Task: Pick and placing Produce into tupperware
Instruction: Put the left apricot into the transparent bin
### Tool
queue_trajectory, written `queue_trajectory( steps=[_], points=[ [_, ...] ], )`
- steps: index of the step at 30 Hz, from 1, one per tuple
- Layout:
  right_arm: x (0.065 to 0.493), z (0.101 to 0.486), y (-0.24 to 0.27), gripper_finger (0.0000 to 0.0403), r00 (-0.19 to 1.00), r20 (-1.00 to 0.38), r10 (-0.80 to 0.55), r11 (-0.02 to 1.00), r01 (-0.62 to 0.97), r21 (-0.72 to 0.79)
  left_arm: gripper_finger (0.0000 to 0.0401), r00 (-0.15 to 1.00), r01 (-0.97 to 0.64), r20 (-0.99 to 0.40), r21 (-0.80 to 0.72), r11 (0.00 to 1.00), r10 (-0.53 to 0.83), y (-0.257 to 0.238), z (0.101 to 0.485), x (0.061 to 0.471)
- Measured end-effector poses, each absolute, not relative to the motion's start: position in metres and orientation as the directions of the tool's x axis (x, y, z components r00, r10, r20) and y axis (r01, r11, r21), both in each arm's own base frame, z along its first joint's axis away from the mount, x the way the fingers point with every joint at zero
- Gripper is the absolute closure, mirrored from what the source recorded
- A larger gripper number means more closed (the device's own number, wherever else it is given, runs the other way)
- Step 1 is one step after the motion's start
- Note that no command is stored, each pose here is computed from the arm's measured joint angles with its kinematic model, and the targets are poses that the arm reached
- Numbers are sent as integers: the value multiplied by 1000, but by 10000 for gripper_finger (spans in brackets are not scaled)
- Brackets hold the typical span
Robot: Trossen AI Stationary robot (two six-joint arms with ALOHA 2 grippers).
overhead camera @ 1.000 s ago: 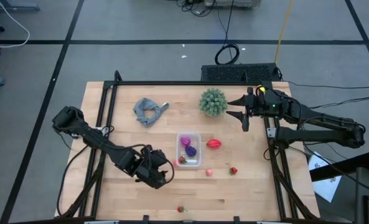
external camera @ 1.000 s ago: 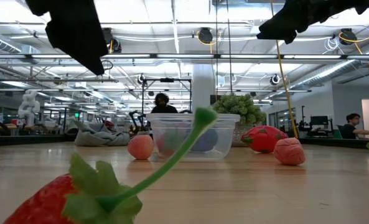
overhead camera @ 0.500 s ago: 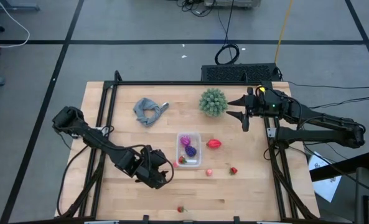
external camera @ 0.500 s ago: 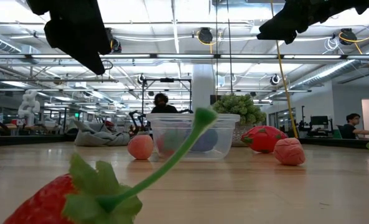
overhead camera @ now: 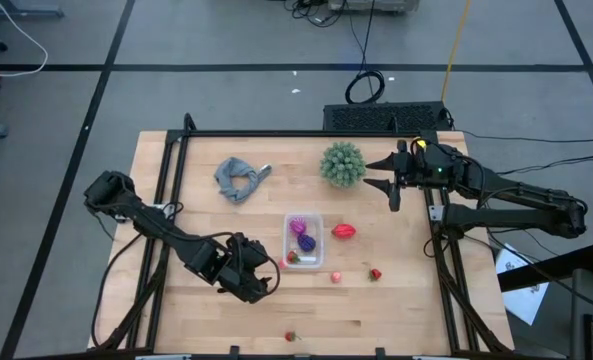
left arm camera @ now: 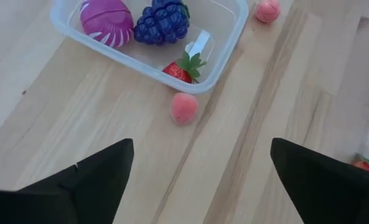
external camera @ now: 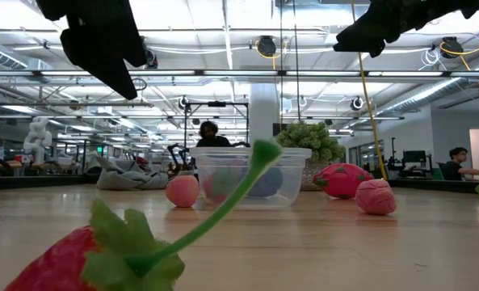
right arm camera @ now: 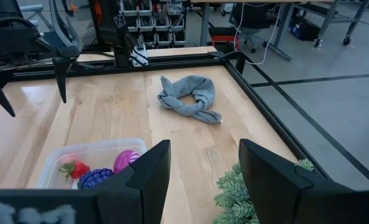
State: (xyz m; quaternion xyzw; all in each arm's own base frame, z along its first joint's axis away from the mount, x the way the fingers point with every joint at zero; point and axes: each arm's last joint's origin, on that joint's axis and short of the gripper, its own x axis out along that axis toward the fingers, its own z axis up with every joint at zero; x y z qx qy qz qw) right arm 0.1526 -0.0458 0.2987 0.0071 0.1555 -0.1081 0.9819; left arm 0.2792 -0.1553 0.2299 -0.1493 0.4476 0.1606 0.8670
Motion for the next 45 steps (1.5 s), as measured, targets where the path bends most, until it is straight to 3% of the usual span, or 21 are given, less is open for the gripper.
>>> queue_trajectory(
  steps=[15,22,33,37,45],
  points=[
    [153,299,-46,220,928,-307,-210,977,214,-19,13,563,-445,-805,-105,889,187,-154,231,280],
    [153,299,-46,220,928,-307,-209,977,214,-19,13,541,-429,-832,-146,891,124,-156,230,279],
    [153,299,-46,220,928,-307,-210,977,215,-19,20,542,-443,-830,-152,884,129,-155,230,279],
    [153,299,-46,220,928,-307,-210,977,214,-19,77,542,-448,-831,-155,880,129,-155,230,279],
    [153,299,-46,220,928,-307,-210,977,214,-19,277,540,-435,-832,-148,888,126,-155,230,279]
  ],
)
